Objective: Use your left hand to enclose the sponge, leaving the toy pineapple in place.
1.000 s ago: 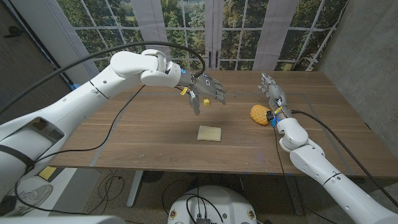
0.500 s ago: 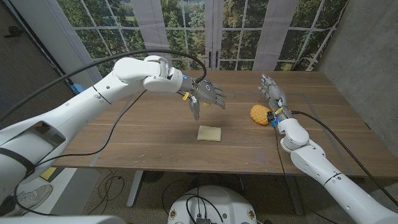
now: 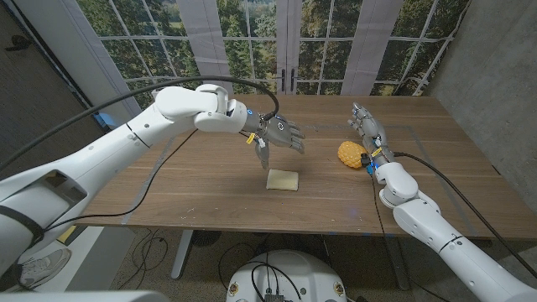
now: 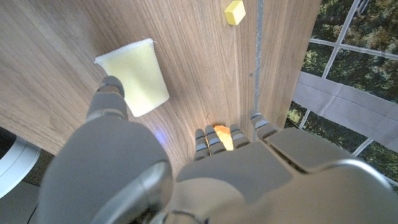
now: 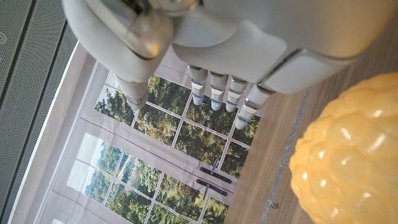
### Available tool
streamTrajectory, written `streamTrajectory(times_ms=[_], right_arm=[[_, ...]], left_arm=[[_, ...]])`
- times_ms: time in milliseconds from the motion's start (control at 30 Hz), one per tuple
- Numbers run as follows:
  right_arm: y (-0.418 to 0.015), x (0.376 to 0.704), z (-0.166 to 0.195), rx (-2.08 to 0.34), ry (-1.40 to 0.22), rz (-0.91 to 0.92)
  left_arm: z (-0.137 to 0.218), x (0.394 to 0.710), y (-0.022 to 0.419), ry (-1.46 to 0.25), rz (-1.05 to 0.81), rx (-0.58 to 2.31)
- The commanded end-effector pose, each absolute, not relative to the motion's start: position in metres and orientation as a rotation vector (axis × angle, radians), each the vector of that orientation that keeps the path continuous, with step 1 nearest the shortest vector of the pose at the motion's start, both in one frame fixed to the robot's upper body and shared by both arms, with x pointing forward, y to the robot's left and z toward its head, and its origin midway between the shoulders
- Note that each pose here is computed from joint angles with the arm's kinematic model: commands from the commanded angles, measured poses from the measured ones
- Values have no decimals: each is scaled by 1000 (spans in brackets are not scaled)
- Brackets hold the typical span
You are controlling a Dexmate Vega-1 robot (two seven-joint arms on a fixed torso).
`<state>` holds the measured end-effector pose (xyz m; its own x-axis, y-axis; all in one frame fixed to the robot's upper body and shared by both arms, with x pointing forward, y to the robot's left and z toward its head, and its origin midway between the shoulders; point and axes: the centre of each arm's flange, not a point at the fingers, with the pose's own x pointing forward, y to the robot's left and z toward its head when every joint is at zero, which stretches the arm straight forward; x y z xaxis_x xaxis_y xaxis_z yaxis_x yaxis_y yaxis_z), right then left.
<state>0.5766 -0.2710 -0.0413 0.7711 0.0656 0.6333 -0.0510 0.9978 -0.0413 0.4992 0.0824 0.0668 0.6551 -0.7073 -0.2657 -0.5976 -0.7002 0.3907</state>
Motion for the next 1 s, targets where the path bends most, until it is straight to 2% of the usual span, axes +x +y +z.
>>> streamTrajectory(times_ms=[33,200,400,500,633,1000], right_arm=[[-270,574,-47,-21,-676,73],[-269,573,-49,-22,-666,72],[-267,572,-50,-25,-658,77],[-267,570,-51,-27,-659,76],[-266,568,-52,-28,-659,77],[-265,566,-54,-29,-659,76]], left_arm=[[48,503,85,-1041,-626,2612],[43,506,87,-1032,-660,2589],[35,507,90,-1102,-569,2651],[36,511,91,-1040,-628,2609],[33,511,91,-1003,-615,2630],[28,519,96,-980,-618,2608]])
